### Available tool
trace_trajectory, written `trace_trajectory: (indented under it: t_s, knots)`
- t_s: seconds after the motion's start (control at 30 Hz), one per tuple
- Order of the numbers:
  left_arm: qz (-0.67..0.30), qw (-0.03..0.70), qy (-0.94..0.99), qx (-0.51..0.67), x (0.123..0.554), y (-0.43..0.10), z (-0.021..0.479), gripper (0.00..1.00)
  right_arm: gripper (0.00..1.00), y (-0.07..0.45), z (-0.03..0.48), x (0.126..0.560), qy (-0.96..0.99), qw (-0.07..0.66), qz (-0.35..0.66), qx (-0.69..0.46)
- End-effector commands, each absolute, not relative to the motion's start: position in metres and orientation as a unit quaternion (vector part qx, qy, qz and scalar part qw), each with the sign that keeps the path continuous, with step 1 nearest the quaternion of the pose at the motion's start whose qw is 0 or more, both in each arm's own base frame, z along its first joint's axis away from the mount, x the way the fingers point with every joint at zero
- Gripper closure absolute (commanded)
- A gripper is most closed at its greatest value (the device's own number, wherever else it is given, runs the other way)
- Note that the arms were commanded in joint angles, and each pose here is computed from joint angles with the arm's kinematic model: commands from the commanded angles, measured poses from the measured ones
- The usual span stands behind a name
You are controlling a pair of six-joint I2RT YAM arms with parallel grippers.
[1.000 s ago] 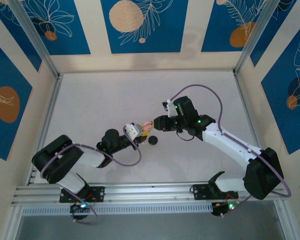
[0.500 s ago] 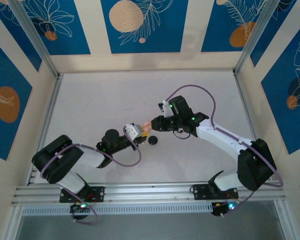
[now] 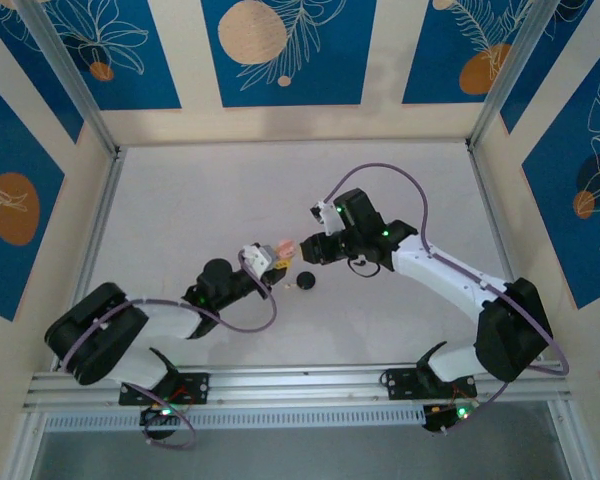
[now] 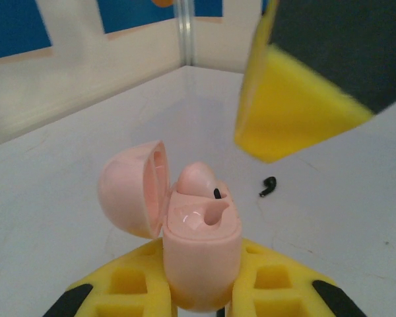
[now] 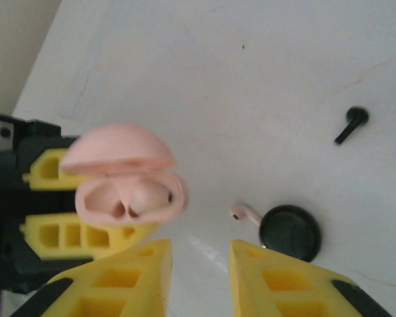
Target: Insert the wireless bluetooth earbuds into the charging case
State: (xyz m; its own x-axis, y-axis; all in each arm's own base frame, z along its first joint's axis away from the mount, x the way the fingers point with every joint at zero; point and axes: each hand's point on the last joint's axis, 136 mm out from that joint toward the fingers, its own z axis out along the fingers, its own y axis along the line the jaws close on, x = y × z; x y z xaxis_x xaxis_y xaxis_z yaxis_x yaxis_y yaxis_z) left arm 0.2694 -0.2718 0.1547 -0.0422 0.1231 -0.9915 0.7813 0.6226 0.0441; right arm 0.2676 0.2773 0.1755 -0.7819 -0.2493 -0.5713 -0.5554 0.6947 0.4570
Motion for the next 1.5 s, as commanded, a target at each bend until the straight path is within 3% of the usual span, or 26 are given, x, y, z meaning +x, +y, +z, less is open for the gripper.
trace_trajectory:
  t_s: [0.0,0.1,0.2,0.57,0.9,1.47]
  knots:
    - [-0.255,0.577,0.727,0.271,0.283,-0.238,0.140,0.88,0.70,0.274,0.194,0.266,0.845,0.289,0.271,-0.358]
    - [-0.254,0.558,0.757,0.226,0.288,-0.211,0.134,0.88,0.58,0.278,0.191,0.261,0.801,0.290,0.256,-0.457]
    - [-0.260,0.549,0.775,0.177,0.292,-0.186,0.131,0.88,0.55,0.283,0.183,0.262,0.772,0.275,0.243,-0.519]
    - [-0.223,0.521,0.819,0.091,0.289,-0.127,0.119,0.88,0.53,0.303,0.129,0.264,0.661,0.200,0.172,-0.702]
    - [-0.217,0.507,0.833,0.047,0.286,-0.106,0.106,0.88,0.53,0.321,0.088,0.260,0.619,0.133,0.135,-0.762]
    - [-0.222,0.512,0.829,0.035,0.287,-0.100,0.107,0.88,0.55,0.326,0.042,0.258,0.624,0.044,0.118,-0.771]
